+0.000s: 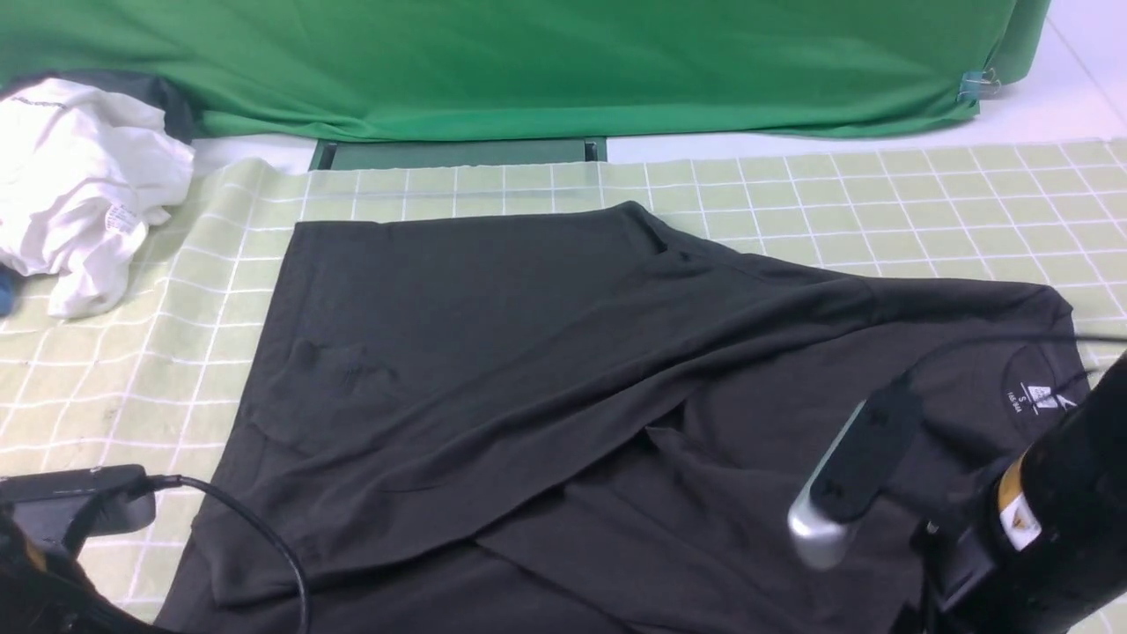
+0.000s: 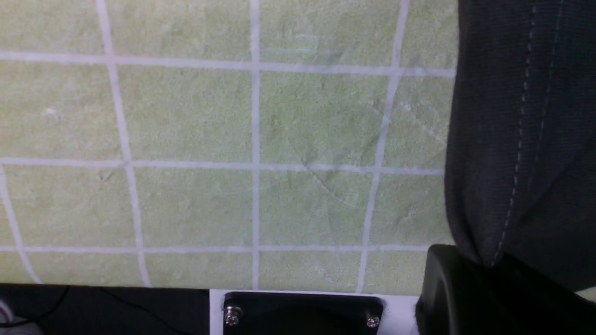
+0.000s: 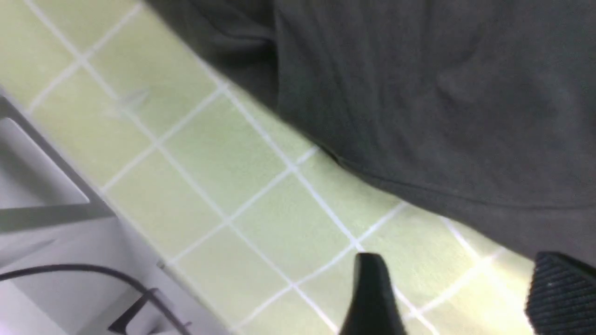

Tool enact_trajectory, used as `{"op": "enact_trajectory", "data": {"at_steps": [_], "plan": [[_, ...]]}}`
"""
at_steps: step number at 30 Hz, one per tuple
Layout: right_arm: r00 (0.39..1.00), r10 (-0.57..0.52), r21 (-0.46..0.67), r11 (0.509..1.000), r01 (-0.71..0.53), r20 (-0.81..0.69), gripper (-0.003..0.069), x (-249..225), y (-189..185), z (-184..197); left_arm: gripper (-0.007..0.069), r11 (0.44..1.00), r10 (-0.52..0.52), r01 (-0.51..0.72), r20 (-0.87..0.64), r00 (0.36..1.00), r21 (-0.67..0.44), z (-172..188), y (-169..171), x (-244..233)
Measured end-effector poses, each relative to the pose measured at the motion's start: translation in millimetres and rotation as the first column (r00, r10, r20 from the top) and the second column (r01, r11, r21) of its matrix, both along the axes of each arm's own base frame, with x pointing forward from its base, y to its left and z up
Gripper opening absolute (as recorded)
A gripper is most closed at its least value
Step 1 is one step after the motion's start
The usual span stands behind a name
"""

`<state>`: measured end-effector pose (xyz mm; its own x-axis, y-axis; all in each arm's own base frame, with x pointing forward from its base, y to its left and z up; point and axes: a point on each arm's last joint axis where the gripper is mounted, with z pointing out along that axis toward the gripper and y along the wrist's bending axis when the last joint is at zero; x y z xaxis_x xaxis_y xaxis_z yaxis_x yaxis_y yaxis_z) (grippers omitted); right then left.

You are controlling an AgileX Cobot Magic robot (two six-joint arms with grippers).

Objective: Fold a long-sleeved shirt over a green coffee tablecloth.
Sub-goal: 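Grasp the near edge of the shirt at its hem and shoulder corners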

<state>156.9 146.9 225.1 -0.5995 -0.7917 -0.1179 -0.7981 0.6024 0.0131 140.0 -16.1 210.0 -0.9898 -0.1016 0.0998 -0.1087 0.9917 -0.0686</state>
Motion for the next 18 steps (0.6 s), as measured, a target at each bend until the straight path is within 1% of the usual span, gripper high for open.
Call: {"op": "enact_trajectory", "data": {"at_steps": [3, 9, 12, 14, 16, 18], "plan": [[1.0, 0.019, 0.018, 1.0, -0.018, -0.009, 0.0449, -2.5, 0.8, -17.4, 0.0011, 1.0, -0.001, 0.001, 0.006, 1.0, 0.003, -0.1, 0.3, 0.5], [0.994, 0.105, 0.066, 0.992, -0.108, 0.04, 0.0453, -5.0, 17.5, -32.3, 0.0011, 1.0, -0.001, 0.001, 0.008, 1.0, 0.004, -0.1, 0.4, 0.7], [0.992, 0.123, 0.059, 0.99, -0.125, 0.037, 0.0454, -2.8, 24.0, -42.0, 0.0011, 1.0, 0.0, 0.0, 0.008, 1.0, 0.004, -0.1, 0.4, 0.7], [0.991, 0.132, 0.033, 0.991, -0.133, 0.011, 0.0453, -0.5, 27.7, -54.0, 0.0011, 1.0, 0.0, 0.0, 0.009, 1.0, 0.004, -0.1, 0.4, 0.8], [0.991, 0.133, 0.02, 0.991, -0.133, -0.002, 0.0447, 0.3, 28.4, -58.6, 0.0011, 1.0, 0.0, 0.0, 0.01, 1.0, 0.004, -0.1, 0.4, 0.9], [0.989, 0.144, -0.009, 0.989, -0.144, -0.029, 0.0399, 1.8, 29.3, -68.4, 0.0011, 1.0, 0.0, 0.0, 0.01, 1.0, 0.004, -0.1, 0.4, 0.9]]}}
